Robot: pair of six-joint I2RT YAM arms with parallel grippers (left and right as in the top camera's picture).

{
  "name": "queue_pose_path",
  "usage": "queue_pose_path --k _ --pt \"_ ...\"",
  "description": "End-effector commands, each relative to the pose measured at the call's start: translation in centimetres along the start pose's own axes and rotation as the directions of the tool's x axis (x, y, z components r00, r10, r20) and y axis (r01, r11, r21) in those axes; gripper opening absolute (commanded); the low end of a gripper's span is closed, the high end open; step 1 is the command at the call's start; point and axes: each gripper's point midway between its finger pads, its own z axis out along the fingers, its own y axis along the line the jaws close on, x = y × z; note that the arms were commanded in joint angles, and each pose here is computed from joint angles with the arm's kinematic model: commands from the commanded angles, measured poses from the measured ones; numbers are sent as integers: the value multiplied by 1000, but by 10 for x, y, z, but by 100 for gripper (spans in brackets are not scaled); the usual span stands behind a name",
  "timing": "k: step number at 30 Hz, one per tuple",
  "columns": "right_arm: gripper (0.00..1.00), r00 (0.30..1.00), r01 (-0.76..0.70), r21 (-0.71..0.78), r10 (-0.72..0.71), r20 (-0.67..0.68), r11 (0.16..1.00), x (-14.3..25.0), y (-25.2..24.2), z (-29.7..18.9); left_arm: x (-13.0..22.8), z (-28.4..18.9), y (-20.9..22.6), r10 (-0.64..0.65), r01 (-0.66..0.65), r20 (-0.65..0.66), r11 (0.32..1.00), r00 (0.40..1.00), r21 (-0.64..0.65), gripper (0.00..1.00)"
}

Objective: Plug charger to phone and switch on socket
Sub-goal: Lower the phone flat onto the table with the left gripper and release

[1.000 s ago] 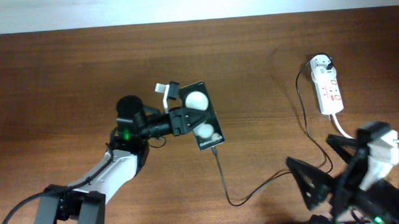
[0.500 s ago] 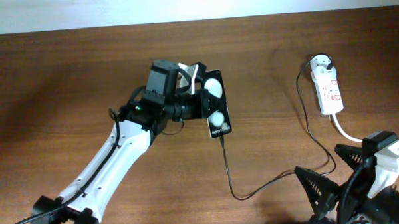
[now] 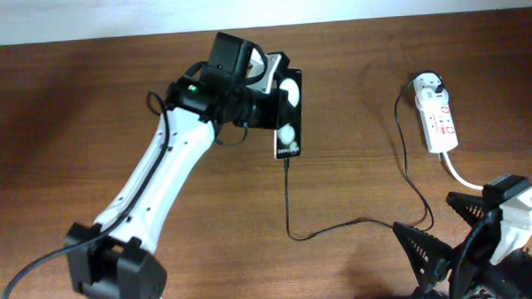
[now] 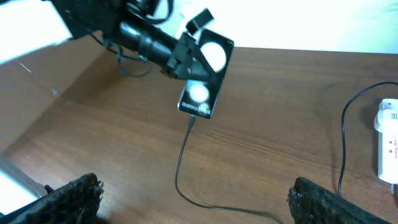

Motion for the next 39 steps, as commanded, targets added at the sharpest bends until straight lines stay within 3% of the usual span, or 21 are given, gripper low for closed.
queue_pose_path --k 1,8,13,32,39 --pt "99 1000 -4 13 4 18 1000 -3 -3 -2 20 42 9 126 -126 -123 992 984 11 0" --pt "99 1000 -4 13 4 18 1000 -3 -3 -2 48 120 74 16 -24 -256 999 967 -28 0" --pt "99 1000 -4 13 4 18 1000 -3 -3 -2 11 125 100 -134 129 -116 991 984 -48 0" --pt "99 1000 -4 13 4 18 1000 -3 -3 -2 24 135 121 -150 135 -127 984 980 -120 0" --pt "99 1000 -4 13 4 18 1000 -3 -3 -2 45 166 133 -163 139 -181 981 970 -135 1"
